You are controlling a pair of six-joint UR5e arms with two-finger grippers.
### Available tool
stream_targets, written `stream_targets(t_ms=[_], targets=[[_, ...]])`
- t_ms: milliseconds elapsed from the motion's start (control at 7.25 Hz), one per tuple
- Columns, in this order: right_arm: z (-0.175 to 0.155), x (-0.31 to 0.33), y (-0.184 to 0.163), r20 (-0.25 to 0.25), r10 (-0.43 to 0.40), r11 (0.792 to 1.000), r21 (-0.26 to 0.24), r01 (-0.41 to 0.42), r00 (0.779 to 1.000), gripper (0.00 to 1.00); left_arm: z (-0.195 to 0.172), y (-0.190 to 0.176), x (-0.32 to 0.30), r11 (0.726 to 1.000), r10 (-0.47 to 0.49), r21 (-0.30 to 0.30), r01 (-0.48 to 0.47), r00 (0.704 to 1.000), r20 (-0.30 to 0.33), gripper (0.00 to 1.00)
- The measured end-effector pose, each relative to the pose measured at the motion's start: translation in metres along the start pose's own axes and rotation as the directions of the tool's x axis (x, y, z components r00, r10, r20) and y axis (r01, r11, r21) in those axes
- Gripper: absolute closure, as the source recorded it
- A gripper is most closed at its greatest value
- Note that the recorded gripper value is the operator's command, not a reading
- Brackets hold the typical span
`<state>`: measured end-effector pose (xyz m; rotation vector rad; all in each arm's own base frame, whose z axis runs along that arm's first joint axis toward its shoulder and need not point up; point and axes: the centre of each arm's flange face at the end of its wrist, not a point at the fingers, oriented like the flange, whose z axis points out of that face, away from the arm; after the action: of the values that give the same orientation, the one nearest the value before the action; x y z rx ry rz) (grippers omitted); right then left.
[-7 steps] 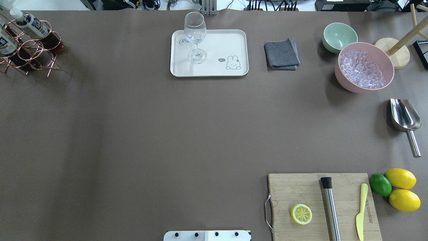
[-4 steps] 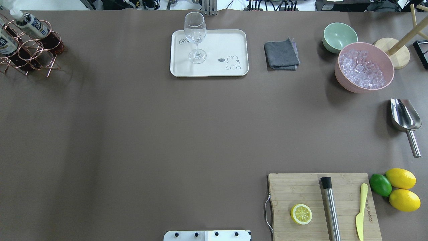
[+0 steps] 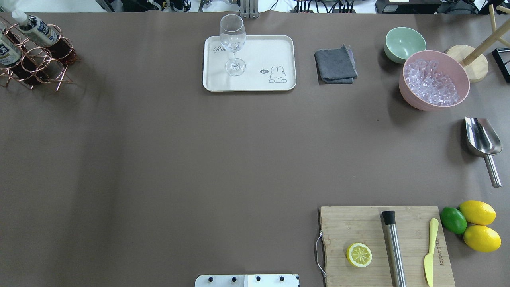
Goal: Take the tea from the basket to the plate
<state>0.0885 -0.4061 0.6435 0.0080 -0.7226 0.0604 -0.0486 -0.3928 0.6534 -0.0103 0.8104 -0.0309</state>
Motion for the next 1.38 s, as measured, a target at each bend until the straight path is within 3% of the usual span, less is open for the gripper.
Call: stream_targets(t_ms=[966,1379], targets=[[-0.016,-0.01,-0.006,0.012,-0.018,0.999,0.034,0.018,1.0,0.0,-0.007,0.002,-0.008,1.0,-0.021,0.018,0.021,1.0,0.002,0.02],[-0.037,-0.053,-0.047,0.035,-0.104,0.991,0.082,0.101,0.994,0.0,-0.012,0.001,-0.006,0.999,-0.018,0.028,0.018,1.0,0.0,0.02]])
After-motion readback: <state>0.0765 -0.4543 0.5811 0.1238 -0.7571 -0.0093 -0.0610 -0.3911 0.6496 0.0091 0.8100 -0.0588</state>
